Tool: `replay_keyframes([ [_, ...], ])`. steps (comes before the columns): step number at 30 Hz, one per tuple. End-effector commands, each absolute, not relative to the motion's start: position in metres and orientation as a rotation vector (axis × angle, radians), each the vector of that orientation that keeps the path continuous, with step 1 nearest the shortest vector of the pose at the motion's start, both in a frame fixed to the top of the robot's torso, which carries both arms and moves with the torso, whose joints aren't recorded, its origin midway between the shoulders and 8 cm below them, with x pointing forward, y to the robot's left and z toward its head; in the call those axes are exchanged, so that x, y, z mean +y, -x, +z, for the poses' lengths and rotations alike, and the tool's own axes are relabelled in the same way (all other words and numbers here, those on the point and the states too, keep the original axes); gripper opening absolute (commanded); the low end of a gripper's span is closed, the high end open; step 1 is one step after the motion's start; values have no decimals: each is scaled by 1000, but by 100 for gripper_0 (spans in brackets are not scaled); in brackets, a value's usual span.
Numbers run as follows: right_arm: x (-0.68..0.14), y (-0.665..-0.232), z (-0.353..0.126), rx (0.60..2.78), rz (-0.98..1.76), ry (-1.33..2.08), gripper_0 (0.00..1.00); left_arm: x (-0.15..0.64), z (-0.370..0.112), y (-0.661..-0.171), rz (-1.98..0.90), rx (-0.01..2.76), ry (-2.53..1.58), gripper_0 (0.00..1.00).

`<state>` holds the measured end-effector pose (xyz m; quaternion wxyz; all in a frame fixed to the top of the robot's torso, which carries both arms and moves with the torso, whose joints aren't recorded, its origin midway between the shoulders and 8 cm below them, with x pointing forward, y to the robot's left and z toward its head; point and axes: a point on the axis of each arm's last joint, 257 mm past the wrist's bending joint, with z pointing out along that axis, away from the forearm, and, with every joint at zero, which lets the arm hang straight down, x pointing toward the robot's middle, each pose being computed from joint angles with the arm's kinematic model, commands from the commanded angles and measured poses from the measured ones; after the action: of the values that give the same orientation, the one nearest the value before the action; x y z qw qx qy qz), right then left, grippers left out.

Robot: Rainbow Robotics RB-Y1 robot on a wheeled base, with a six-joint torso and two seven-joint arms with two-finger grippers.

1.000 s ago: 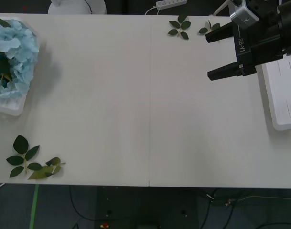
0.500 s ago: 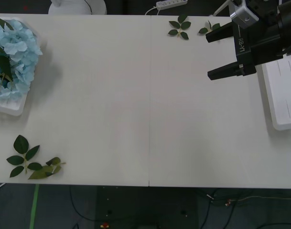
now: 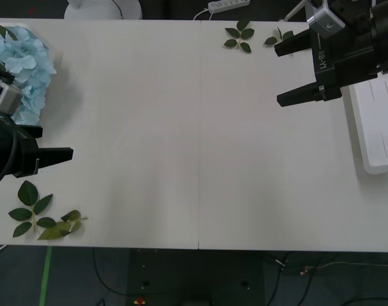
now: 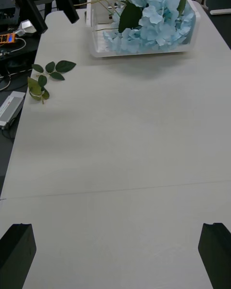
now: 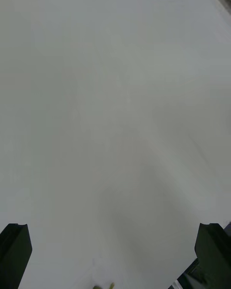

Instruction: Place the red flowers into the right box and the blue flowers into the left box. If a person shows an open palm, hand one flower to the person first, then continue sorting.

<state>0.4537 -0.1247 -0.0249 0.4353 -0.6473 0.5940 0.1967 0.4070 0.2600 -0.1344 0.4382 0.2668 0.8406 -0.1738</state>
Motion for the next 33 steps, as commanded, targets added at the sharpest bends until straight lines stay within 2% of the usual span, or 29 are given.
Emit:
replay_keyframes([
  [1,-131,-462,9,1402,384,1630,100,230,-97,-397,-476,2030,-742,100],
  [15,-131,-462,9,1402,384,1630,100,185,-80,-360,-750,1616,-970,100],
  [33,-131,-462,9,1402,384,1630,100,176,-65,-381,-786,1645,-1069,100],
])
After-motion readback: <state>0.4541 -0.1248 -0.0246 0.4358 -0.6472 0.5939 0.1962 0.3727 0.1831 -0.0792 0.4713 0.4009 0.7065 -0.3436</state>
